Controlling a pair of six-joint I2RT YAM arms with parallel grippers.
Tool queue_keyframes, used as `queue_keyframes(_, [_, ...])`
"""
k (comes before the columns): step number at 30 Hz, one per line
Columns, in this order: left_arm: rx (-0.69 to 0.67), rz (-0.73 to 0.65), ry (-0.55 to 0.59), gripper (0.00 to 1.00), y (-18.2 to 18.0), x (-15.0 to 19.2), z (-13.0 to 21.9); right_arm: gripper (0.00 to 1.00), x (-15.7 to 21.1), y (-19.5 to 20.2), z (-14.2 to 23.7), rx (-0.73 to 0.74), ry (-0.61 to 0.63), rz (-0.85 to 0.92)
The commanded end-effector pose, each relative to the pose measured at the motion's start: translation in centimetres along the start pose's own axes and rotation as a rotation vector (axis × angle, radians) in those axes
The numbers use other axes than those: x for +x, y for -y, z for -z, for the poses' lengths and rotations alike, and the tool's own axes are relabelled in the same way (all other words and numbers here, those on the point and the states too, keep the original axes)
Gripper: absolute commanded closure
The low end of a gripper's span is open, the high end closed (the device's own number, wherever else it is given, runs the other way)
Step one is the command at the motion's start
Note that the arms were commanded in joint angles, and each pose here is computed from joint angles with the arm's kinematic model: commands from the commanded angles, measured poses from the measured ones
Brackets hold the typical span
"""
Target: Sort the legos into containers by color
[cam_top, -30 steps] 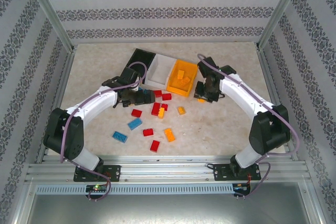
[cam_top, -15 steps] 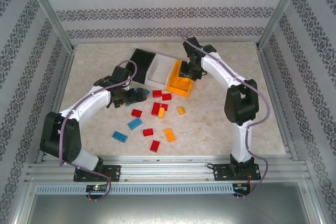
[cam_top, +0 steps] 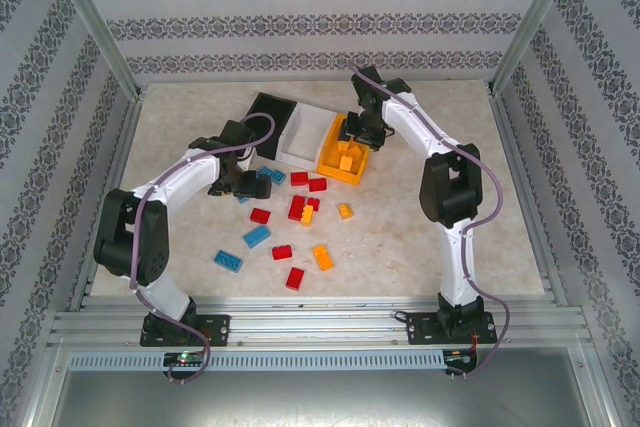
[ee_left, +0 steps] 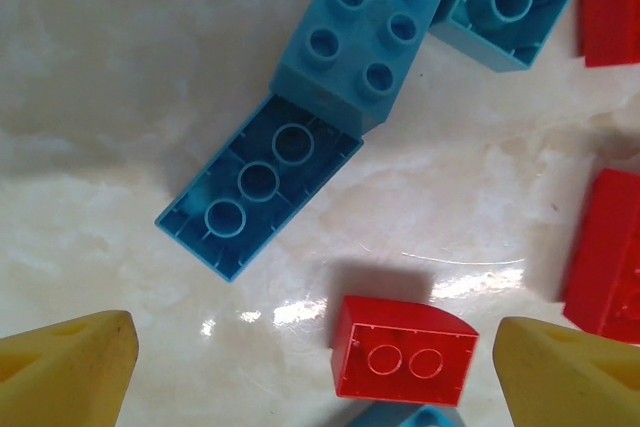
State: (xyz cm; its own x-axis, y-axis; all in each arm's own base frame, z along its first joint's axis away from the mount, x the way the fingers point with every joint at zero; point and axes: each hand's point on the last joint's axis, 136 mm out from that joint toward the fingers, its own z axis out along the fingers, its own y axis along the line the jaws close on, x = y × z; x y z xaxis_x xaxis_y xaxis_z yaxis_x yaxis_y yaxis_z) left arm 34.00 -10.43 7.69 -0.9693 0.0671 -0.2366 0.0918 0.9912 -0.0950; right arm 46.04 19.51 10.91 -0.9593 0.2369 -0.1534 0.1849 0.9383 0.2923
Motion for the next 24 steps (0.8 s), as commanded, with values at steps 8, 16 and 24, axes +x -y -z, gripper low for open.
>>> queue_keyframes(8, [-0.095, -0.238, -0.037, 0.14, -1.6, -1.2, -2.4, 0.39, 2.8, -0.8, 5.9, -0.042, 0.034, -0.022])
queue_keyframes(16, [-0.098, -0.221, -0.045, 0.19, -2.1, -2.5, -5.1, 0.39, 5.9, 0.4, 7.3, -0.024, 0.016, -0.043])
queue_keyframes(24, [-0.082, -0.186, -0.077, 0.39, -2.7, -2.5, -7.0, 0.39, 7.1, 0.9, 7.6, -0.009, 0.003, -0.043])
